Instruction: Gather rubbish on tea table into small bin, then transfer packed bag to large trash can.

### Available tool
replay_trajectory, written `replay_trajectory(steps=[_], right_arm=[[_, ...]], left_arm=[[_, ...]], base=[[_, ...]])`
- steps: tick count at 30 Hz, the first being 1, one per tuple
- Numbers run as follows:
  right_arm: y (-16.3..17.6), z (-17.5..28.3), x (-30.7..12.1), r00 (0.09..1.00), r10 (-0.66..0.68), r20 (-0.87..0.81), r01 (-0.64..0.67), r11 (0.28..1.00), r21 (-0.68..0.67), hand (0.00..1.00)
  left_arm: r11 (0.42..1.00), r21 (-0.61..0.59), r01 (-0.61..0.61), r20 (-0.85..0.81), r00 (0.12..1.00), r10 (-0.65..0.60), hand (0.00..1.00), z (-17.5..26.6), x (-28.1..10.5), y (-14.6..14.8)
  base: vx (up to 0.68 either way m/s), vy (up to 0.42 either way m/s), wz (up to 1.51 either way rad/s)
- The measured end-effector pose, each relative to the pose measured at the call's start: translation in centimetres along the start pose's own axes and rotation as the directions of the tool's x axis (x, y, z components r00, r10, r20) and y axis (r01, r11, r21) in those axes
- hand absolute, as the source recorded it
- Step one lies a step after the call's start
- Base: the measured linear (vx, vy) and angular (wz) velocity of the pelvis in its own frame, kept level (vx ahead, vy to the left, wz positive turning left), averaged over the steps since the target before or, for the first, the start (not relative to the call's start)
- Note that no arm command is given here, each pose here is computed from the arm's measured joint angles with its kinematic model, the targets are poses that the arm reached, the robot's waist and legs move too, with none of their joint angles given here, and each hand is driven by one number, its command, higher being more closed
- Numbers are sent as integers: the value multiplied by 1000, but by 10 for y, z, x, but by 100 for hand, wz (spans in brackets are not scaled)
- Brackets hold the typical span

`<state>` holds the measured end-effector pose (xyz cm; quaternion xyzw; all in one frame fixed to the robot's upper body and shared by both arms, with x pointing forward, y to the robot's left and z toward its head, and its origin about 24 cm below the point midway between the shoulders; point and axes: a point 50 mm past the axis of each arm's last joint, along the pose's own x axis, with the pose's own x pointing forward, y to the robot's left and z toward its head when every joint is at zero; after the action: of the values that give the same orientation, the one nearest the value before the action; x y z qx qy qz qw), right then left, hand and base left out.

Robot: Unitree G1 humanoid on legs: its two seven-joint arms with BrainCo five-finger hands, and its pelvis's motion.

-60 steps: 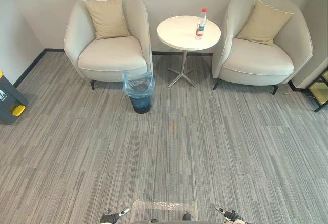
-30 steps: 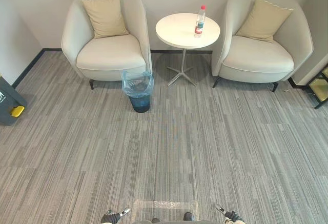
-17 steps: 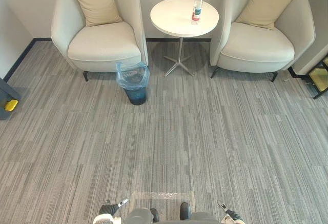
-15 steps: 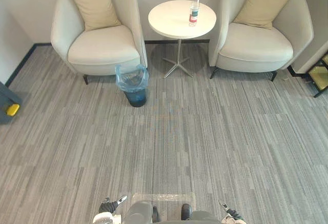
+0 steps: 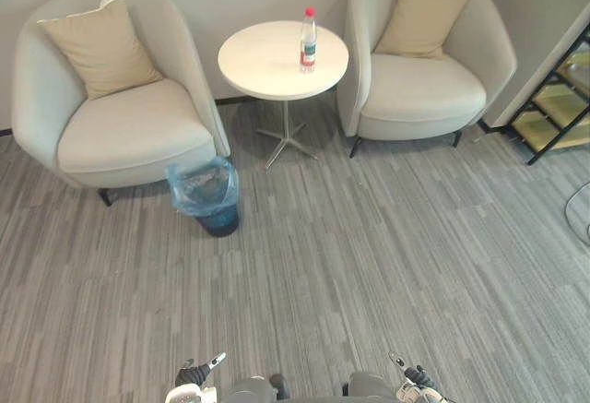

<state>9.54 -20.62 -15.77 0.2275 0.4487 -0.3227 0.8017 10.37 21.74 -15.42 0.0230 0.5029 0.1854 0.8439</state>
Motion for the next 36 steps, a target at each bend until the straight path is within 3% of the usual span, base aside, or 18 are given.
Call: replay_trajectory(steps=[3,7,11,17,25,36], right_arm=[[2,4,1,1000,9,12,-8,1000,-28,0],[-1,-5,0,1000,1,-26,-2,999,-33,0],[-10,10,5,1000,-25,5,25,999,-32,0],[-8,4,3,999,-31,-14,30,998,-59,0],[13,2,5,999,5,-36,-7,999,-49,0],[13,8,2,999,37,14,-35,996,-84,0]], left_arm=[[998,-17,58,-6,998,-58,0,2,-2,-24],[998,9,56,8,998,-56,0,5,-1,-21],[994,-70,81,-72,994,-86,0,-16,-9,-40],[990,-126,60,-1,998,-61,0,1,-6,-32],[993,-107,52,34,998,-49,0,10,-2,-26],[995,-68,75,16,997,-74,0,13,-1,-32]], base=[[336,-76,8],[383,-255,27],[377,-272,-26],[299,-205,20],[354,89,-30],[429,90,14]])
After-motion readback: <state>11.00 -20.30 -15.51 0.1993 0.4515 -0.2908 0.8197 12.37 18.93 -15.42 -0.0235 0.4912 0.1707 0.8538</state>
